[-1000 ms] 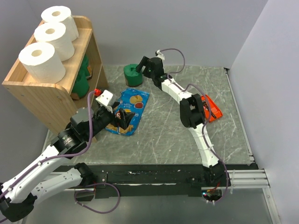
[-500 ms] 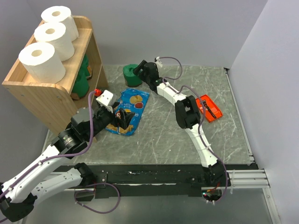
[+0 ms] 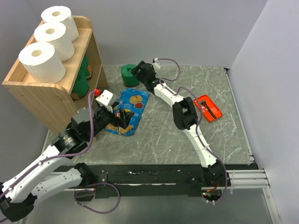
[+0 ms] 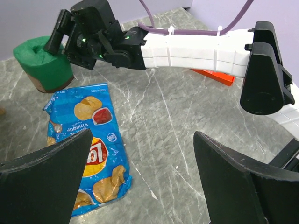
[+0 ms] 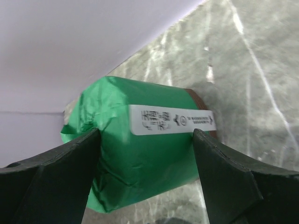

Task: Place and organize the paper towels onto the shelf

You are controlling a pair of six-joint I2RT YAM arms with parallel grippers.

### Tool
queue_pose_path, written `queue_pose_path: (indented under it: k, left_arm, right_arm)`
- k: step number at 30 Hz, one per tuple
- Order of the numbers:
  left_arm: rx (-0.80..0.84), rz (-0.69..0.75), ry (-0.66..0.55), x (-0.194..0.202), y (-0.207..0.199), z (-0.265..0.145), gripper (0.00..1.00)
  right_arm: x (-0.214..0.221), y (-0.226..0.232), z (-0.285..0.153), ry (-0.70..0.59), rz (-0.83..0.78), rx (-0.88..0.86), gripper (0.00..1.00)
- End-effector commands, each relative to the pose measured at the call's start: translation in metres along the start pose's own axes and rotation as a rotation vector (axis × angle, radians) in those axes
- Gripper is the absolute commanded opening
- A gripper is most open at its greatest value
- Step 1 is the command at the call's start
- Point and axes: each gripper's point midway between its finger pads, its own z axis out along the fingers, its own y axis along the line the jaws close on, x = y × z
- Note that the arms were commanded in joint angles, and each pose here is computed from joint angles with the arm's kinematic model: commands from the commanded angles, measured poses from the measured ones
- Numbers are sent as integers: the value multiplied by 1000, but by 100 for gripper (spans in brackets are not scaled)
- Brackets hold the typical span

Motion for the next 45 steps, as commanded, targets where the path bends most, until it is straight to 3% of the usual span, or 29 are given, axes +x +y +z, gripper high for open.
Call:
queue_pose_path:
  k: [1, 15, 32, 38, 45]
  left_arm:
    - [-12, 9, -66, -15, 3, -3, 96]
    - [-19, 8, -64, -16, 4, -3, 96]
    - [-53, 16, -67, -15, 10, -4, 96]
    - [-55, 17, -59, -13, 10, -2, 96]
    - [-50, 19, -39, -7, 9, 3, 96]
  right_arm:
    - [-4, -10, -1, -36, 33, 69, 82]
    - [-63, 13, -36, -111, -186, 46, 65]
    - [-127, -45, -119, -132, -316, 137, 54]
    - [-115, -30, -120, -15, -337, -32, 58]
    - [-91, -30, -131, 71, -211, -118, 80]
